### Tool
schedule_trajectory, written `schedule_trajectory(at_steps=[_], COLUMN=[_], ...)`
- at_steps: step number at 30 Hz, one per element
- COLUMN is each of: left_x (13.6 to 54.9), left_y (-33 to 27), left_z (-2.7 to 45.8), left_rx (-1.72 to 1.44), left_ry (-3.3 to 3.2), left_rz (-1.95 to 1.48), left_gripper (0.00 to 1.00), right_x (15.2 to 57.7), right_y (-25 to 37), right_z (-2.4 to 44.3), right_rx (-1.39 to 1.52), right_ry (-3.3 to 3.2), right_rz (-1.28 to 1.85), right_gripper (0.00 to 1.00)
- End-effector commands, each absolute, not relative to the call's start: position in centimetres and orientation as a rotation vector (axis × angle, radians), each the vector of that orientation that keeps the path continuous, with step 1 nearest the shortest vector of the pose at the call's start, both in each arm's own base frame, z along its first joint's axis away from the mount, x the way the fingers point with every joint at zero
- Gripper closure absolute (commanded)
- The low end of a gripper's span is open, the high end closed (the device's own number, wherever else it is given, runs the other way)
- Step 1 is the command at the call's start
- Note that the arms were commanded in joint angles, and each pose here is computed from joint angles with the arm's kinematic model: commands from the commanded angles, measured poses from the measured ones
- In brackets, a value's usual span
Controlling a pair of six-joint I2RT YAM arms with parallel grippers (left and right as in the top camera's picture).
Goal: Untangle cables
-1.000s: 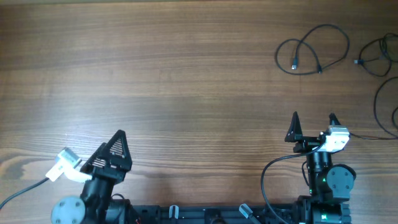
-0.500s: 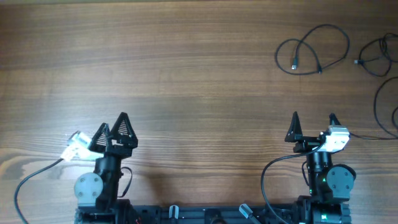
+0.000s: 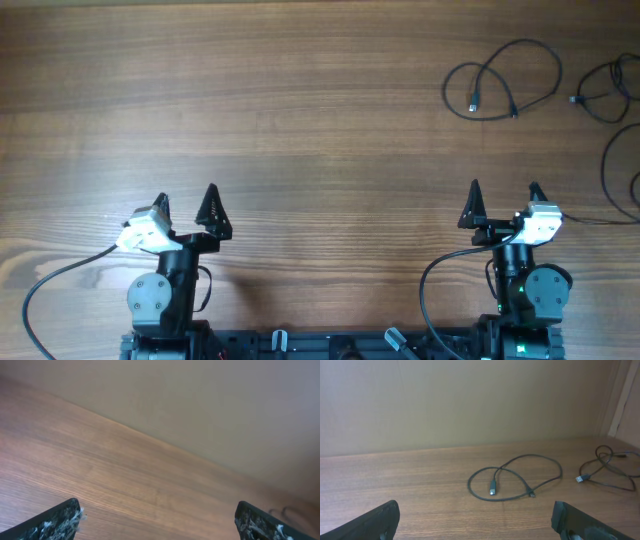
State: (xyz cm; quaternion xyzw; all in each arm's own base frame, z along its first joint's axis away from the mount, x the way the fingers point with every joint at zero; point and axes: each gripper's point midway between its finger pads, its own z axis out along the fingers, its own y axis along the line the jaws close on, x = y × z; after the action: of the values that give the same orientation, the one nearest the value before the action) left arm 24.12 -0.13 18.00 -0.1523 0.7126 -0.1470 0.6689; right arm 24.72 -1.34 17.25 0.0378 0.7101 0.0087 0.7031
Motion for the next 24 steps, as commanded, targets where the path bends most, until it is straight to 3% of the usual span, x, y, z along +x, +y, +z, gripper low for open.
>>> schedule_trajectory(at_steps=[1,24], left_x=[24.37,24.54], left_y=[-1.04,-1.58], left_z=[15.72,15.77], left_rx=[-0.189,-0.082], left_ry=[1.664,1.644], left_rz=[-0.26,-0.214], left_gripper=[0.0,0.0], right_x=[24.61,24.61], right_y=[-1.77,-1.77], right_z=[17.64,17.64], right_rx=[0.091,0.091], right_ry=[1.562,1.562], right_rz=[-0.009,-0.009], right_gripper=[0.0,0.0])
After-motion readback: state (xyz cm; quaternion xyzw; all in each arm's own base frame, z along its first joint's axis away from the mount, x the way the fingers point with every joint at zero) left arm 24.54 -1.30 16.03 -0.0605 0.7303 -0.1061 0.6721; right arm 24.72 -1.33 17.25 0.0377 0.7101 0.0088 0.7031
